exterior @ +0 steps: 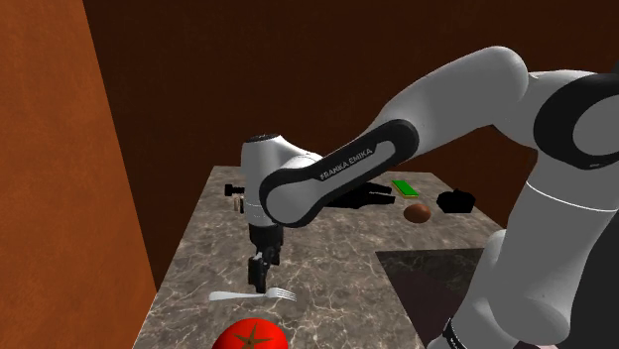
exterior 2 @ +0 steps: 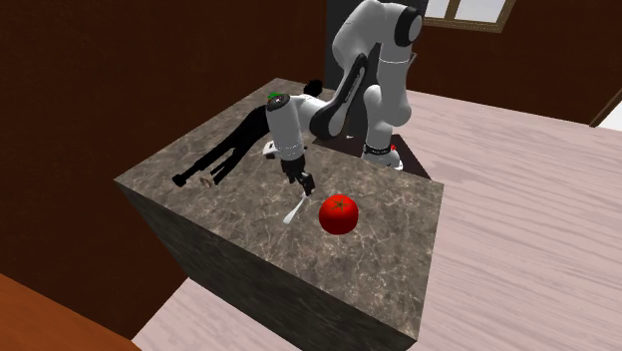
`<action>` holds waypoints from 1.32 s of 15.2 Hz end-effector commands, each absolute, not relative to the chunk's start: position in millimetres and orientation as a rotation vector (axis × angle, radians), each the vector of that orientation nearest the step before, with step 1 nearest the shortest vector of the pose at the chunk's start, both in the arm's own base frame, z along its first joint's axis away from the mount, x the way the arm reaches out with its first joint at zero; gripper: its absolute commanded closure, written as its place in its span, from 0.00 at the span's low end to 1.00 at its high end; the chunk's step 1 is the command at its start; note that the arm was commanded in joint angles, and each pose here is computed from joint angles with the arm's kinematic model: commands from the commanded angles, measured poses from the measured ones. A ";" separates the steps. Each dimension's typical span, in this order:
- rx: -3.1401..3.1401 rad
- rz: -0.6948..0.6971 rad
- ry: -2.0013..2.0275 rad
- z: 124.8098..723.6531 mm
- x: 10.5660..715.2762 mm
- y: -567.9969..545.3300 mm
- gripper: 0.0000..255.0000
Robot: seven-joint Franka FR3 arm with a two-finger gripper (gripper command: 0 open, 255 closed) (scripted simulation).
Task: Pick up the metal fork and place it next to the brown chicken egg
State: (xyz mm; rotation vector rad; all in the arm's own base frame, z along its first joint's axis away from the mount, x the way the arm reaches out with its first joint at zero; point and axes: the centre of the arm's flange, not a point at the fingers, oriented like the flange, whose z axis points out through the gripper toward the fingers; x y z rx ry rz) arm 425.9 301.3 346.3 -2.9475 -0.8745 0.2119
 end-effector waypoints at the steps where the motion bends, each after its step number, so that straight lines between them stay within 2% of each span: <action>1: -2.942 0.215 -0.891 334.4 423.4 310.2 0.00; 7: -2.942 0.215 -0.891 300.1 418.2 310.8 0.00; 15: -2.942 0.215 -0.891 300.2 418.2 310.8 0.00; 16: -2.942 0.215 -0.891 300.2 418.2 310.8 1.00; 20: -2.942 0.215 -0.891 300.1 418.2 310.8 1.00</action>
